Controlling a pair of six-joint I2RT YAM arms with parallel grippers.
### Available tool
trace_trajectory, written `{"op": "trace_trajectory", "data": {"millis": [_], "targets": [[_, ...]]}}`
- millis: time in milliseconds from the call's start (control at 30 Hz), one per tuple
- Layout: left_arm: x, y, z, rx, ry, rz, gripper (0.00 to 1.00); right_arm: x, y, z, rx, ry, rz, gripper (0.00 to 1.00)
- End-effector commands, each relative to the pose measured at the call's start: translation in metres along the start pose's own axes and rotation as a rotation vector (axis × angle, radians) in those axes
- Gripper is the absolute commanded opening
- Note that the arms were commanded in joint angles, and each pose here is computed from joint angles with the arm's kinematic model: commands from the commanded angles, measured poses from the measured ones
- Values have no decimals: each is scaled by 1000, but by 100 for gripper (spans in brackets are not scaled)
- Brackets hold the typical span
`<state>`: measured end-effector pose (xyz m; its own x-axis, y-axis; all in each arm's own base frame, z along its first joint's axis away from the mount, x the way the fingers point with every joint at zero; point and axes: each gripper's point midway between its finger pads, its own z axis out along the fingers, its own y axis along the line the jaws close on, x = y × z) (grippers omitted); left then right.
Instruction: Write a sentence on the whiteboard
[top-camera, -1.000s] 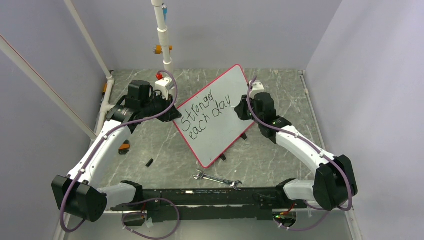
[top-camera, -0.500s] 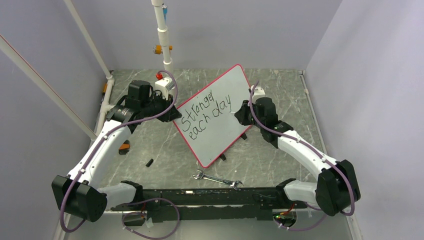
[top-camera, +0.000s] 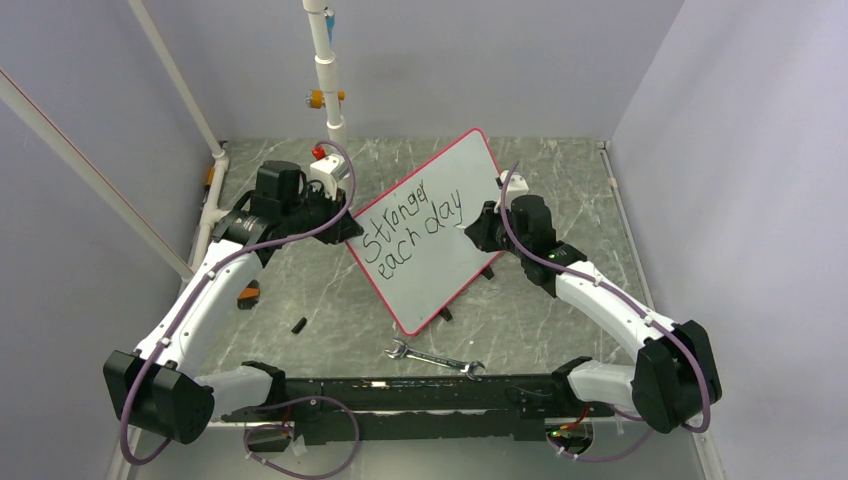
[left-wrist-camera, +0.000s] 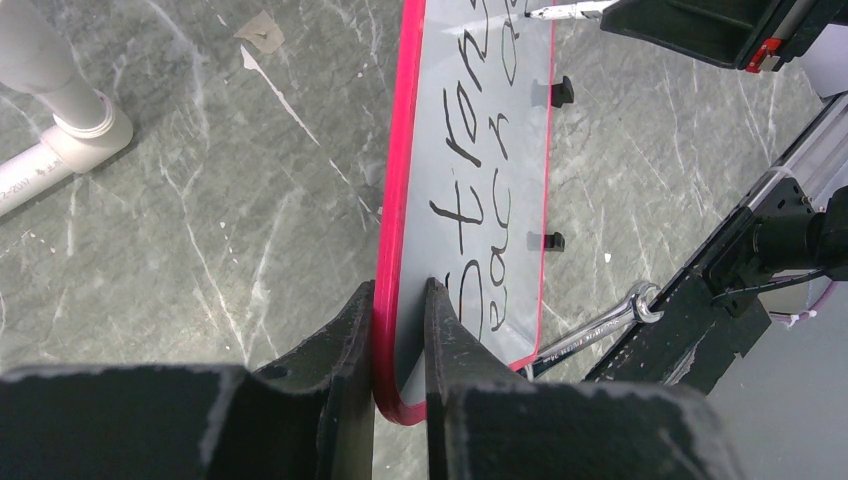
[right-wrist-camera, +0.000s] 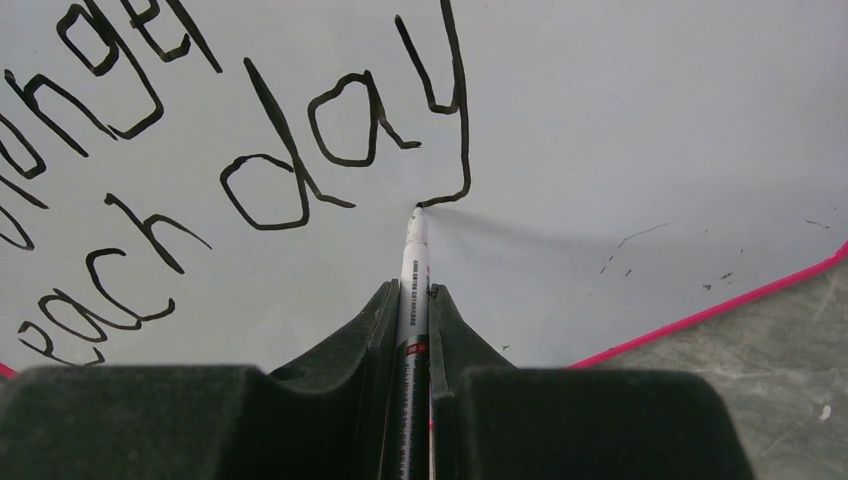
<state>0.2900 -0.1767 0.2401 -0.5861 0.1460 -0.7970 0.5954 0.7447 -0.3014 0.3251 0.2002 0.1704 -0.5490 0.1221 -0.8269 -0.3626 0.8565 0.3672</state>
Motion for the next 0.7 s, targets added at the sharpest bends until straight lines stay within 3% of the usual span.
{"op": "trace_trajectory", "data": {"millis": [0, 267, 667], "targets": [[-17, 26, -9, -141, -61, 132, 0, -25, 22, -2, -77, -60, 3, 0], [-18, 26, -9, -138, -63, 132, 0, -54, 32, -22, -93, -144, -25, 0], [-18, 24, -9, -128, -68, 131, 0, -46, -22, -39, 178, -182, -51, 0]]}}
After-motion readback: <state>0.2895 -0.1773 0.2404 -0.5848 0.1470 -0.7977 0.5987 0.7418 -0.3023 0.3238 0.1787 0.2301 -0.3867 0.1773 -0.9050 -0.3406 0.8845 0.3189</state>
